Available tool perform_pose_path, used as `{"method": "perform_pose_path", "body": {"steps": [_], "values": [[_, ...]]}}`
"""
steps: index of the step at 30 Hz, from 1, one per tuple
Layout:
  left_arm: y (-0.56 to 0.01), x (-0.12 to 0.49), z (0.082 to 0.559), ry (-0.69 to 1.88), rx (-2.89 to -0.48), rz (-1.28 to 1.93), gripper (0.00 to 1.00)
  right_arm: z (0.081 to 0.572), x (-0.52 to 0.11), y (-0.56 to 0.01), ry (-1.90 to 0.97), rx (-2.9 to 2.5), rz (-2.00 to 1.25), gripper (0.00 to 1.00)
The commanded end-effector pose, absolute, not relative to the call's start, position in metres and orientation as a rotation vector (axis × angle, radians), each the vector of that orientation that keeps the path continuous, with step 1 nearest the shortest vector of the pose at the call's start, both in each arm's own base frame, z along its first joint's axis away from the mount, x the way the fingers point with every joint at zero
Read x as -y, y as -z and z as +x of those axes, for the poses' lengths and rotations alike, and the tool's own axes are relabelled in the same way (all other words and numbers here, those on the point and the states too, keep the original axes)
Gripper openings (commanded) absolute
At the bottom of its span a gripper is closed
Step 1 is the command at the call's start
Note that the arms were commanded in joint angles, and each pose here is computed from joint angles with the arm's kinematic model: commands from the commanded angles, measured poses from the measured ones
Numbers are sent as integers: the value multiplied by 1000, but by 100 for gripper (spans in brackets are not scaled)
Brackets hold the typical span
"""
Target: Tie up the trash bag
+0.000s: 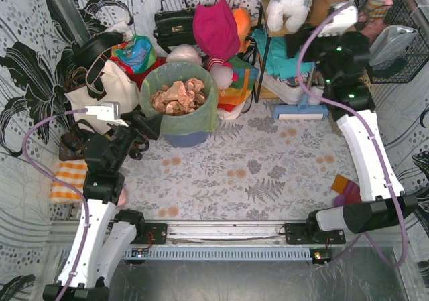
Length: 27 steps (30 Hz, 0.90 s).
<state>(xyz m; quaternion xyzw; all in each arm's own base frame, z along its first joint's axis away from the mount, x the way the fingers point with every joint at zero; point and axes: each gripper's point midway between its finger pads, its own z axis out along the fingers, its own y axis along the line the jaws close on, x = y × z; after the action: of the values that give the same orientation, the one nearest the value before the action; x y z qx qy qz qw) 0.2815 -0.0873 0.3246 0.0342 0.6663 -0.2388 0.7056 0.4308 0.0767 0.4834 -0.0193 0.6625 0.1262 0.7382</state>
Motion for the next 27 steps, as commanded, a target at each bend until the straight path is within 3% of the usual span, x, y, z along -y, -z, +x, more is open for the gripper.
{"method": "perform_pose_path", "body": {"steps": [1, 7, 16, 20, 23, 27], "values": [[-348, 42, 298, 366, -1495, -210, 98, 420, -164, -440, -507, -1655, -142, 73], [-355, 12, 305, 217, -1660, -417, 99, 415, -240, -408, -702, -1790, -160, 64], [-336, 12, 331, 139, -1845, -405, 100, 421, -301, -374, -895, -1824, -159, 54], [-298, 19, 353, 108, -2054, -404, 83, 435, -315, -347, -878, -1940, -90, 47], [-290, 24, 362, 128, -2083, -401, 72, 444, -325, -326, -831, -2033, -60, 46], [-293, 23, 367, 128, -2069, -409, 65, 451, -337, -310, -805, -2096, -68, 44]]}}
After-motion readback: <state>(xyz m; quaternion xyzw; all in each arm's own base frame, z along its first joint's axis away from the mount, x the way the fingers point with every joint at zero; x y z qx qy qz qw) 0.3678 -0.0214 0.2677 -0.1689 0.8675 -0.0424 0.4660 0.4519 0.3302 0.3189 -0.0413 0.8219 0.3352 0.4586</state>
